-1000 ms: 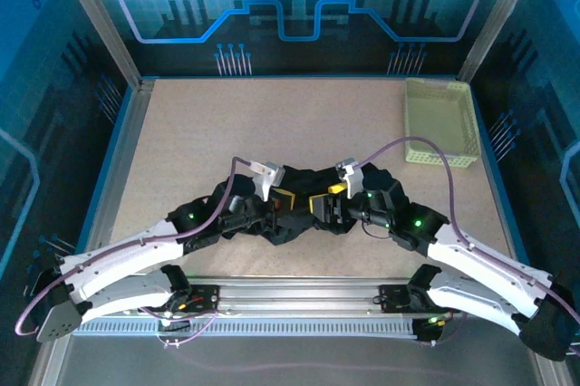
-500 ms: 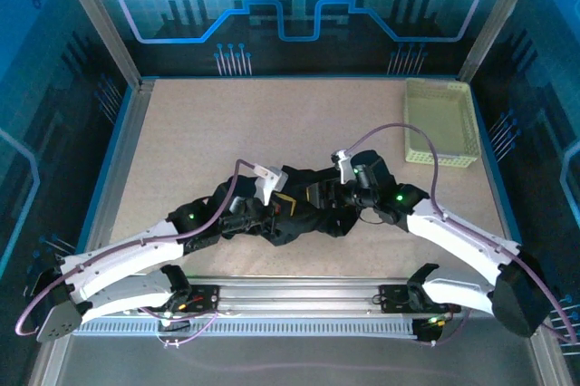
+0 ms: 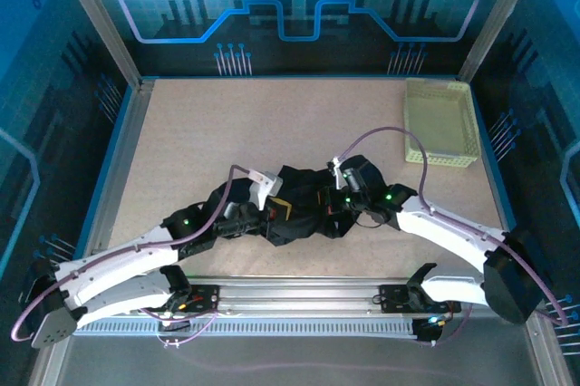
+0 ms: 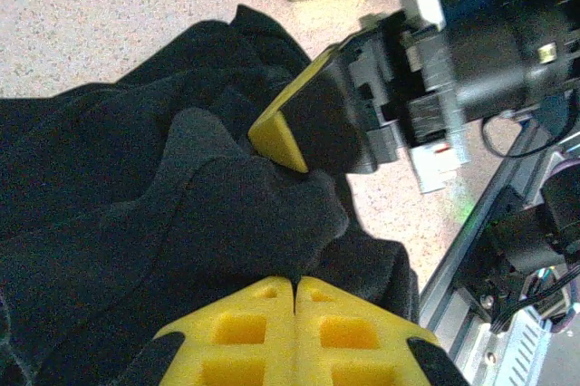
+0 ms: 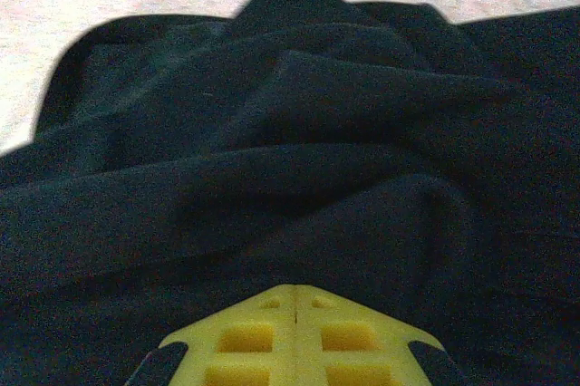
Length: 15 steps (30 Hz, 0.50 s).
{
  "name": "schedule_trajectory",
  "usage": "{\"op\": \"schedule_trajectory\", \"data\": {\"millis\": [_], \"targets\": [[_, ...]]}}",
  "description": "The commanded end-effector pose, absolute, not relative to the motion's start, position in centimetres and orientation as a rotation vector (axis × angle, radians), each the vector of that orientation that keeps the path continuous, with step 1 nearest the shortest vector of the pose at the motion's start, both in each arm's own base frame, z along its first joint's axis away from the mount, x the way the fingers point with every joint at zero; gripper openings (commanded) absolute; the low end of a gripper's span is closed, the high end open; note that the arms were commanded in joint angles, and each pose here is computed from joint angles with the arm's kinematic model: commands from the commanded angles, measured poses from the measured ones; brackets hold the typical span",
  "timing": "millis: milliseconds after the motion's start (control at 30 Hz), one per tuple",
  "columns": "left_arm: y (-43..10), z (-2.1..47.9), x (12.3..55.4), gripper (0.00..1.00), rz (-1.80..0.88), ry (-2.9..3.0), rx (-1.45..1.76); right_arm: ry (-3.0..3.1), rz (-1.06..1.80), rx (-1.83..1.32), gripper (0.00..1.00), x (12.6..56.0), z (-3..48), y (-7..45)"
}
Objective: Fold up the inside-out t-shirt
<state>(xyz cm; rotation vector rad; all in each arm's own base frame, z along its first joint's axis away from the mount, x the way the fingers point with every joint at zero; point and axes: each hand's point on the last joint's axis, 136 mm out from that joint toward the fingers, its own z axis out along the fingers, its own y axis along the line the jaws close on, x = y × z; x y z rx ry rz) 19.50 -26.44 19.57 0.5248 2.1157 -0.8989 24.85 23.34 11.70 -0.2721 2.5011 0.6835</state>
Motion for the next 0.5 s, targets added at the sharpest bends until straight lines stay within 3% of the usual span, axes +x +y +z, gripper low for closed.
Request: {"op": "schedule_trajectory", "data": {"millis": [0, 67, 200, 300, 467], "targets": [[-25.6, 20.5, 20.1, 0.00, -0.927, 2.072, 0.457, 2.496, 0.563, -0.248, 0.00, 25.6, 12.3, 22.1], [-24.8, 20.0, 20.7, 0.00, -0.920, 2.096, 0.405, 2.451, 0.582, -0.295, 0.02, 25.4, 13.2, 22.1], [-22.8, 18.7, 22.2, 0.00, -0.904, 2.150, 0.267, 2.331, 0.654, -0.437, 0.40, 24.3, 14.5, 22.4], [-21.6, 17.8, 23.2, 0.00, -0.901, 2.178, 0.175, 2.277, 0.693, -0.512, 0.59, 23.7, 14.0, 22.7], [-21.1, 16.4, 24.1, 0.00, -0.883, 2.235, 0.113, 2.234, 0.771, -0.622, 0.67, 23.0, 12.2, 24.4]]}}
